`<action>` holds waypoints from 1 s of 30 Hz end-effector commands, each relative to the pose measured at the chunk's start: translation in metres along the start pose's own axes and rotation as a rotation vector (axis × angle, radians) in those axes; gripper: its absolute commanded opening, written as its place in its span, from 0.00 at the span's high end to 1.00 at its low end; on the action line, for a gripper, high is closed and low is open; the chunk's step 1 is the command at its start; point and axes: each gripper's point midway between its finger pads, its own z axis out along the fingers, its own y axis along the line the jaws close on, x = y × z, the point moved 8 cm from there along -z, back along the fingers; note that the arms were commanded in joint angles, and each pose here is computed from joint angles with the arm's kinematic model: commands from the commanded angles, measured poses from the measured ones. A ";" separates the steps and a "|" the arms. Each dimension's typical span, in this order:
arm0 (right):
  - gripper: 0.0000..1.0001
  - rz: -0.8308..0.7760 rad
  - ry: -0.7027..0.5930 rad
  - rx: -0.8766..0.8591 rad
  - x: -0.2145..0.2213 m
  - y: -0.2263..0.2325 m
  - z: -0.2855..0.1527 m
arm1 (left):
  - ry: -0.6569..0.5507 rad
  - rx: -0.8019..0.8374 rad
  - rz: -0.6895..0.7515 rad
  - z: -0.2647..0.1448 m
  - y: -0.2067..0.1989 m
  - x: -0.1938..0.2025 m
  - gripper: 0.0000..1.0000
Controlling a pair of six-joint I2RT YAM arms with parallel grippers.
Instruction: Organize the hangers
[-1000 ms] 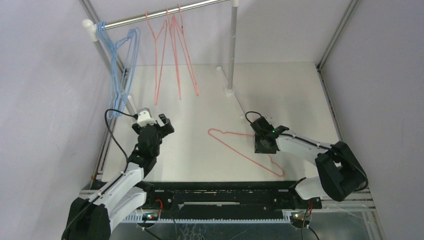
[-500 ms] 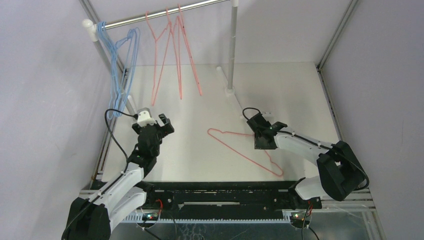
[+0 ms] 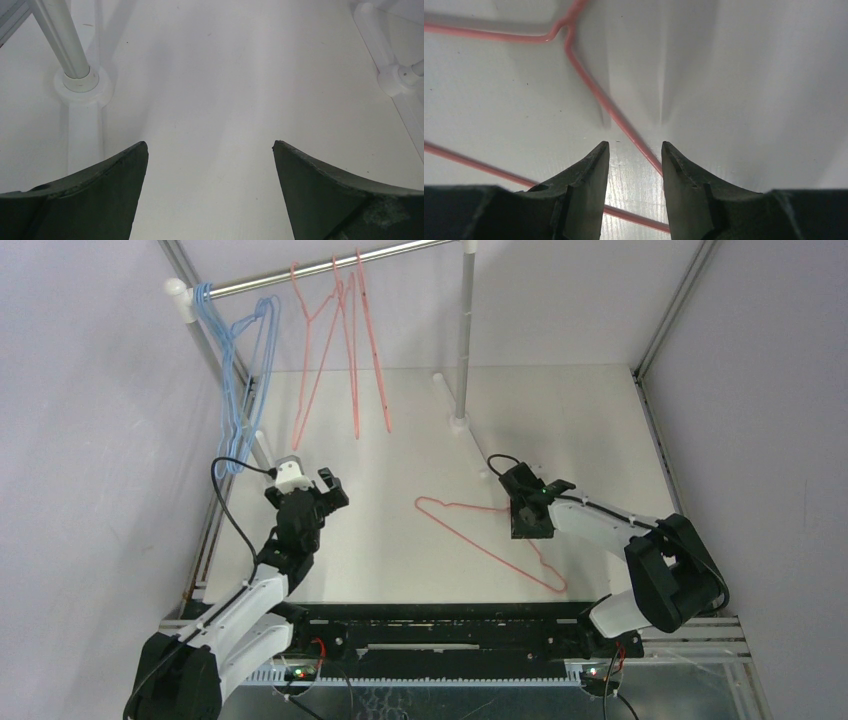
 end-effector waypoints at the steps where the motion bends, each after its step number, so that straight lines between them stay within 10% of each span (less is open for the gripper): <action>1: 0.49 -0.018 0.003 -0.062 -0.005 0.003 0.001 | -0.031 -0.005 -0.028 0.000 0.002 -0.002 0.00; 18: 0.55 -0.030 0.076 -0.036 0.000 -0.001 0.013 | -0.041 -0.006 -0.034 -0.001 0.002 -0.003 0.00; 26: 1.00 -0.035 0.113 -0.030 0.004 -0.001 0.018 | -0.042 -0.004 -0.033 -0.001 0.002 -0.003 0.01; 30: 1.00 -0.059 0.116 -0.028 0.007 0.004 0.018 | -0.044 -0.004 -0.035 -0.002 0.002 -0.003 0.01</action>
